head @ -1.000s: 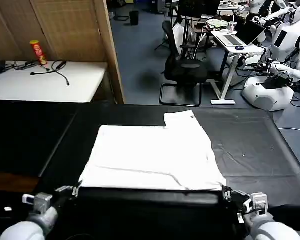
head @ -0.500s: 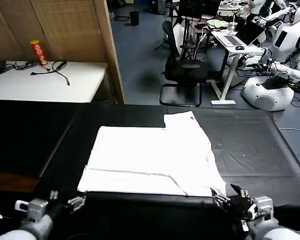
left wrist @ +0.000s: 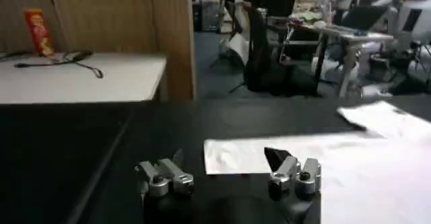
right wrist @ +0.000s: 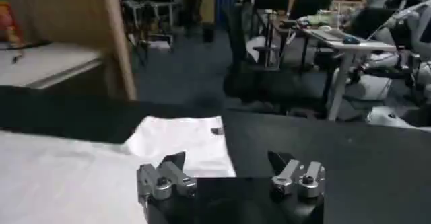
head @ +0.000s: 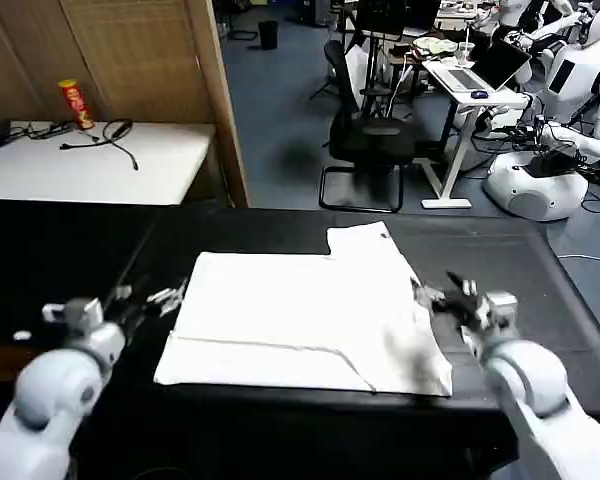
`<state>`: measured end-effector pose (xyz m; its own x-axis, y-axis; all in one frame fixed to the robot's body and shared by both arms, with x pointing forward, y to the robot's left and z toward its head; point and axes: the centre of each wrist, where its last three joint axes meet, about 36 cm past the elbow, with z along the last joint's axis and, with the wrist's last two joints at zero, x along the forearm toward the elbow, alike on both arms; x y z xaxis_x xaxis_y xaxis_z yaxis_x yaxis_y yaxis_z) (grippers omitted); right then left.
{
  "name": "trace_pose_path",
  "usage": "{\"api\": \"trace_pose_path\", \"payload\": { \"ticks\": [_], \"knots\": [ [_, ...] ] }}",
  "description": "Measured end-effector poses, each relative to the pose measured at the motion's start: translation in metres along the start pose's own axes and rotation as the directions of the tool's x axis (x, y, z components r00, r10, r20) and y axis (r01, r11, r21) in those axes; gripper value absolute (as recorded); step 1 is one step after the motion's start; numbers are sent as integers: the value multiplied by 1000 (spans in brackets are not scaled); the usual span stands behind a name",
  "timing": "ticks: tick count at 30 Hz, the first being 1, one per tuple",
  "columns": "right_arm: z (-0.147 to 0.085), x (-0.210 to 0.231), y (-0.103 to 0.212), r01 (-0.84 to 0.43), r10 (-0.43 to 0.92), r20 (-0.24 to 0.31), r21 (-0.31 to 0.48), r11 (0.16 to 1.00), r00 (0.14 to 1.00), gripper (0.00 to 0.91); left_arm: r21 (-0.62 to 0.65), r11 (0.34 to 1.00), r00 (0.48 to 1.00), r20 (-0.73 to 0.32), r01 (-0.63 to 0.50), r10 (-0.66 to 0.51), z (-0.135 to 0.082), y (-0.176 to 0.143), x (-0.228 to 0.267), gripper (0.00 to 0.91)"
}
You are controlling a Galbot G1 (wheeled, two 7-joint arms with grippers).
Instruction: Fold and organize the clothes.
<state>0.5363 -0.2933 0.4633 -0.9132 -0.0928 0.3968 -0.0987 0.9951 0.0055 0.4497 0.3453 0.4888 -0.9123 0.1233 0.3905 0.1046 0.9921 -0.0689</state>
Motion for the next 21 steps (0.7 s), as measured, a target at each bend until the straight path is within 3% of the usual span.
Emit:
{"api": "trace_pose_path", "payload": {
  "ticks": [10, 21],
  "knots": [
    [-22, -82, 10, -35, 32, -103, -27, 999, 994, 878, 39, 999, 993, -112, -20, 24, -19, 8, -98, 878],
    [-25, -114, 27, -47, 42, -156, -28, 999, 987, 878, 31, 1000, 986, -166, 0, 5, -12, 18, -138, 878]
  ]
}}
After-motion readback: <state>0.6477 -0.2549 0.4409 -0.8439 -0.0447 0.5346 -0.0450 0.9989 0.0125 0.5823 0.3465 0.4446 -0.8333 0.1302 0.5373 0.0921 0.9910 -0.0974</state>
